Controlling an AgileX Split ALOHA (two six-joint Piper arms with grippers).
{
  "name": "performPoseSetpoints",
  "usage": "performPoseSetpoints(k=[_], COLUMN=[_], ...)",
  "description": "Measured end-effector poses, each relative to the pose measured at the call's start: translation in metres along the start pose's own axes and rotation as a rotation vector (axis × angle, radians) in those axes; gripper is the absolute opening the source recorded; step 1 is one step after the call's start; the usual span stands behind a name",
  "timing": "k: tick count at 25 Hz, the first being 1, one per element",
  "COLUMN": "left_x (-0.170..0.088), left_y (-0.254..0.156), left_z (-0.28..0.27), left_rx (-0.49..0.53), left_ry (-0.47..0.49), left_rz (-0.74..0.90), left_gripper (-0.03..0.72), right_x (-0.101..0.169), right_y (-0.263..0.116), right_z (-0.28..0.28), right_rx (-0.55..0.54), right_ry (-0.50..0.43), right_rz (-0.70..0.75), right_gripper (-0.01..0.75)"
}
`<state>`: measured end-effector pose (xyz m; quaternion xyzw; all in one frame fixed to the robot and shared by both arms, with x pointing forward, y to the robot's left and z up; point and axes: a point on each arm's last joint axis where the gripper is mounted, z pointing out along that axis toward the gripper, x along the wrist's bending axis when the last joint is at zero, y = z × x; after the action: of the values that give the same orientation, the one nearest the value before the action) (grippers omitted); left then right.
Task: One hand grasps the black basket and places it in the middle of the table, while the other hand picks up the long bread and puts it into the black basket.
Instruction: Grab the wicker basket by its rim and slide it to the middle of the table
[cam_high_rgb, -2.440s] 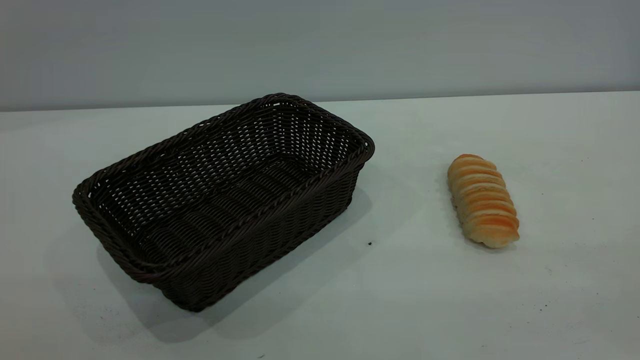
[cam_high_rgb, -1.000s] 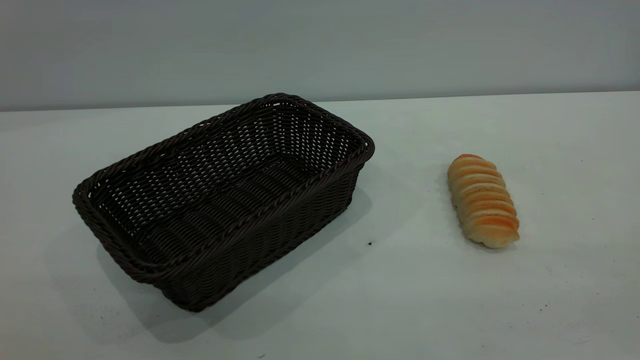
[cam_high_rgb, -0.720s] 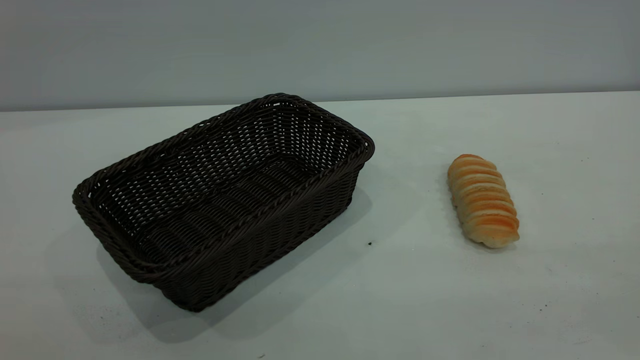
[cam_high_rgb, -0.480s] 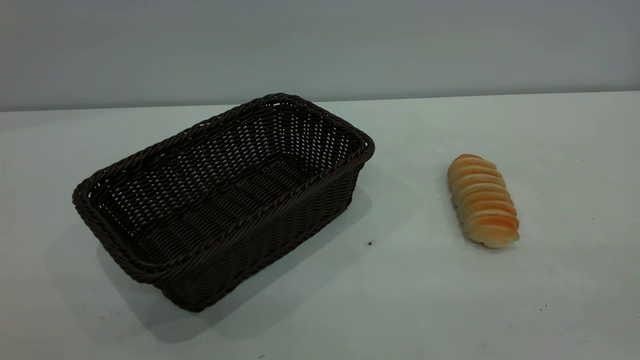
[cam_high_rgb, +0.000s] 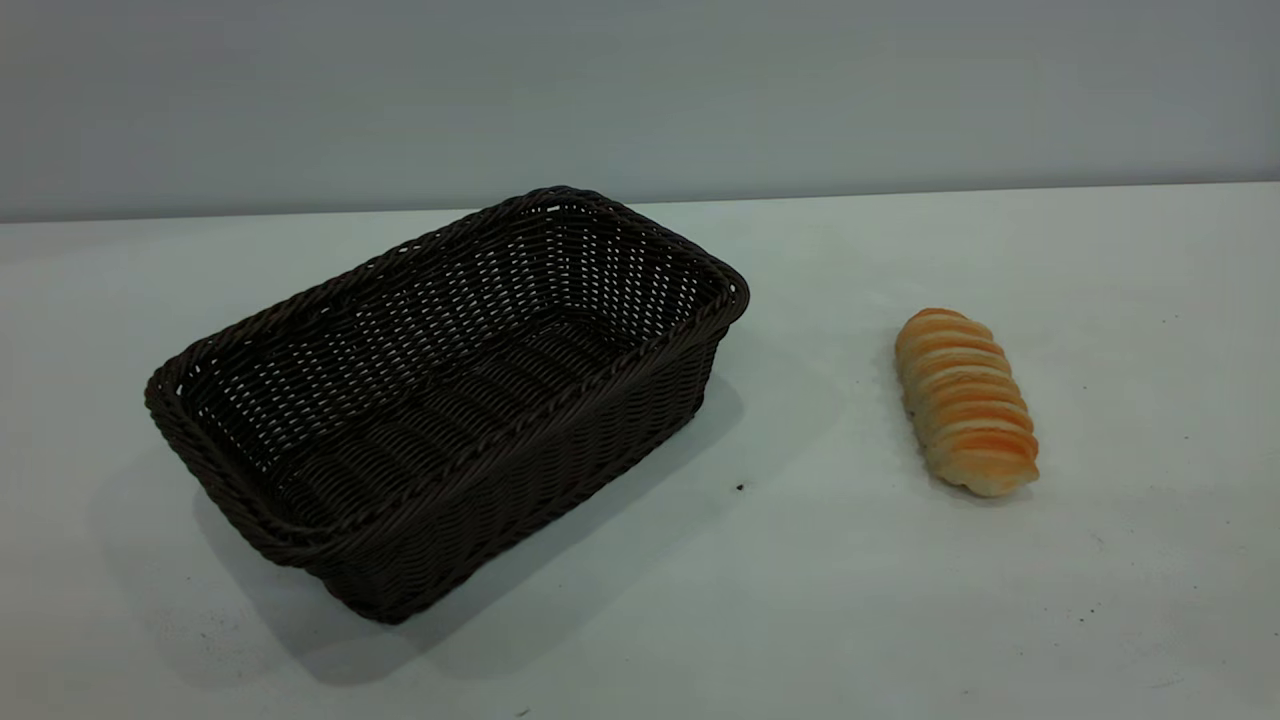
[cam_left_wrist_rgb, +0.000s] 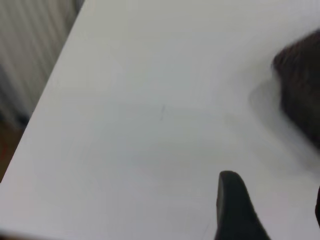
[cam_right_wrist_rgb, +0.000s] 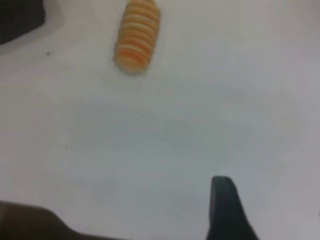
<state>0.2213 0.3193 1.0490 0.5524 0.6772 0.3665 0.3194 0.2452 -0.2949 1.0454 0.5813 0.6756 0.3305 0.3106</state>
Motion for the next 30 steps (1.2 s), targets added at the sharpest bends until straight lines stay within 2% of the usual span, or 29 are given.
performPoseSetpoints(k=[3,13,19,26,30], left_x=[-0.004,-0.036,-0.062,-0.107,-0.125], left_y=[0.01,0.069,0.096,0.097,0.086], left_z=[0.0,0.08,0.138,0.198,0.229], left_rx=[-0.036,0.322,0.499,0.624,0.732], left_ry=[-0.035,-0.067,-0.139,-0.229,-0.214], left_rz=[-0.007,0.109,0.072,0.161,0.159], left_gripper=[0.449,0.449,0.449,0.449,0.449], right_x=[0.0,0.009,0.012,0.013,0.013], right_y=[0.011,0.068,0.086,0.091,0.091], right_z=[-0.004,0.045,0.079,0.095,0.095], right_rx=[-0.015,0.054,0.059,0.08,0.074], right_ry=[0.005,0.173,0.233,0.258,0.257], right_rz=[0.003,0.047,0.05,0.023,0.02], right_gripper=[0.421,0.424,0.473,0.508,0.508])
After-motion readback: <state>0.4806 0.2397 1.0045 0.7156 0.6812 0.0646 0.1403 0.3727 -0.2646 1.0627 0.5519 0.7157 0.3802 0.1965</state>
